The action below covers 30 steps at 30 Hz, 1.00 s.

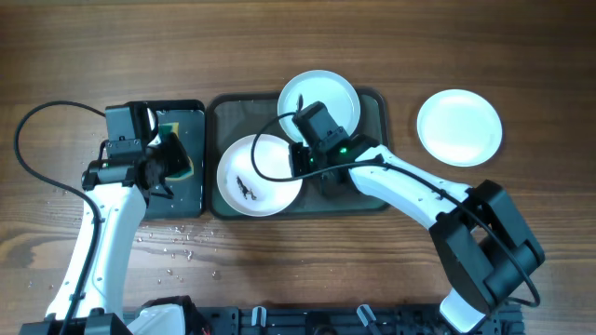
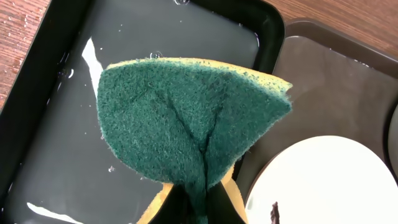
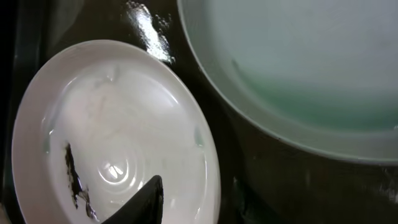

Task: Clean dirty plates on tray and stack at the side
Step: 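Grip the rim of the lower stained plate with the right gripper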

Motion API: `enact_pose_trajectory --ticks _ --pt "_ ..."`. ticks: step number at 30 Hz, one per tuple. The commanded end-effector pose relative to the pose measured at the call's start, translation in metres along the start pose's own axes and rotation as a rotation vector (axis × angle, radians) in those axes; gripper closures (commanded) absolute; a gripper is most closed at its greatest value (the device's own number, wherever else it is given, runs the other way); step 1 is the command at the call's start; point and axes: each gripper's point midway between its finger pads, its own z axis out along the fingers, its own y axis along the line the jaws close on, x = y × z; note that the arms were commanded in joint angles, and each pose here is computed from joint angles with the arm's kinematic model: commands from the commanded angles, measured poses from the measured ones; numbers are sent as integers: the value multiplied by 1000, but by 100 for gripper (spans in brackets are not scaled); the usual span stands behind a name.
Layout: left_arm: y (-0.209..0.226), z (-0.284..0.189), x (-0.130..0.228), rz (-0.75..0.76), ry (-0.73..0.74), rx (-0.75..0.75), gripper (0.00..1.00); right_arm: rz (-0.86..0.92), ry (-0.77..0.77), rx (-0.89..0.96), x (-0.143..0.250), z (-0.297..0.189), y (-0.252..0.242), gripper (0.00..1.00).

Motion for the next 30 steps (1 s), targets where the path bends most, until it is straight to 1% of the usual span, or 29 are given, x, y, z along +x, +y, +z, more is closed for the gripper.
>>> enact_pose_trajectory --ticks 1,3,6,9,11,13,15,17,20,21,23,25,30 --pt "-4 1 2 -6 3 10 96 -225 -73 45 -16 5 -4 62" --pt "-7 1 2 1 4 14 96 -255 -98 92 -32 -2 -8 61" --pt "-7 1 2 2 1 15 96 -282 -103 93 -52 -19 0 61" --pt "-8 1 1 2 -4 17 96 -297 -170 160 -83 -38 2 60" --pt "-7 1 2 1 1 16 96 -302 -213 197 -96 -43 -2 60" --pt "-7 1 3 2 7 13 96 -283 -210 217 -99 -42 -13 61" --pt "-7 1 4 2 10 12 96 -256 -178 211 -97 -36 -27 61" --pt "-7 1 4 2 9 12 96 -232 -127 143 -91 -28 -32 60" --pt "-7 1 3 2 7 13 96 -195 -74 99 -85 -21 -43 61" --pt "-7 1 3 2 7 13 96 -191 -54 63 -81 -18 -41 64" --pt "-7 1 3 2 7 13 96 -234 2 -83 -69 -15 -21 68" --pt "-7 1 3 2 7 13 96 -251 48 -178 -55 -12 -5 70" --pt "-7 1 3 2 7 13 96 -301 116 -149 -19 4 5 68"
